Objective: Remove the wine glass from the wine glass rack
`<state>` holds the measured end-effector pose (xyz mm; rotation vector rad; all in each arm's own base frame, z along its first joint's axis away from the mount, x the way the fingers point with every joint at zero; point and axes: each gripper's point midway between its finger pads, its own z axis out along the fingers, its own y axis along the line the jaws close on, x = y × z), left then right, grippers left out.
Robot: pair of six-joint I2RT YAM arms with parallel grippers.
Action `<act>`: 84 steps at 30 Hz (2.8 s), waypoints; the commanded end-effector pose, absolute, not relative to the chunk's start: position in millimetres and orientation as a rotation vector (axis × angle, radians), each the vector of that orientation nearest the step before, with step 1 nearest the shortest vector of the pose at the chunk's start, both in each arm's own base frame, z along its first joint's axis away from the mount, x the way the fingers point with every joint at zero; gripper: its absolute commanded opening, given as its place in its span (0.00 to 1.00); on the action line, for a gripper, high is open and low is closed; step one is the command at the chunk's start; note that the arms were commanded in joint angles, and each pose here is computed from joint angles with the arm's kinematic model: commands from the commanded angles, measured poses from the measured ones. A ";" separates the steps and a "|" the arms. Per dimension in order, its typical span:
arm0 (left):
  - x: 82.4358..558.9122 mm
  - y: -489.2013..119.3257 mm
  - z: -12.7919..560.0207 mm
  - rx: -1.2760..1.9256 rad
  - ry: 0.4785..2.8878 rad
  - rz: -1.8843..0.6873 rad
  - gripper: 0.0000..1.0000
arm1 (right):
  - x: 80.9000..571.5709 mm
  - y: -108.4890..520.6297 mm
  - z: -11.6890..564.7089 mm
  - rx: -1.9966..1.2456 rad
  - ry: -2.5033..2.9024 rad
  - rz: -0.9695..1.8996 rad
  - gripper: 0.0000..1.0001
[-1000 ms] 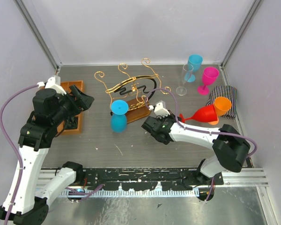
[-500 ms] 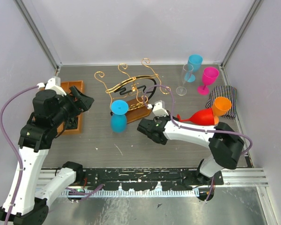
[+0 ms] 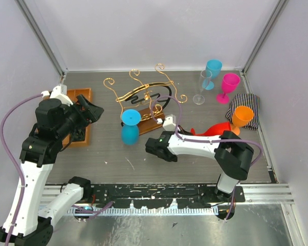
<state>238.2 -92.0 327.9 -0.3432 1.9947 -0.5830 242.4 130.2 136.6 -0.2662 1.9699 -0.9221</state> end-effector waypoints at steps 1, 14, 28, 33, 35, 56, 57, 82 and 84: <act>235.9 -94.9 323.6 -0.329 2.002 -0.601 0.85 | 250.3 140.4 141.8 -0.230 1.930 -0.907 0.01; 237.2 -95.0 322.6 -0.321 2.015 -0.591 0.85 | 264.4 159.9 124.2 -0.312 1.891 -0.986 0.01; 238.0 -94.5 321.1 -0.316 2.020 -0.583 0.85 | 272.8 156.4 111.5 -0.387 1.798 -1.166 0.01; 237.7 -93.6 320.3 -0.315 2.020 -0.578 0.85 | 276.2 155.9 103.9 -0.421 1.774 -1.201 0.01; 237.6 -93.5 319.9 -0.314 2.020 -0.575 0.85 | 276.5 155.5 101.6 -0.437 1.766 -1.214 0.01; 238.5 -93.8 305.3 -0.326 2.056 -0.568 0.85 | 280.7 157.9 75.3 -0.565 1.709 -1.311 0.01; 238.5 -93.9 305.2 -0.325 2.056 -0.569 0.85 | 281.2 158.5 75.2 -0.567 1.706 -1.311 0.01; 238.8 -92.2 305.4 -0.324 2.053 -0.556 0.84 | 289.3 163.5 68.3 -0.665 1.613 -1.355 0.01; 239.0 -92.2 305.2 -0.324 2.054 -0.555 0.84 | 289.6 162.9 81.3 -0.624 1.613 -1.320 0.01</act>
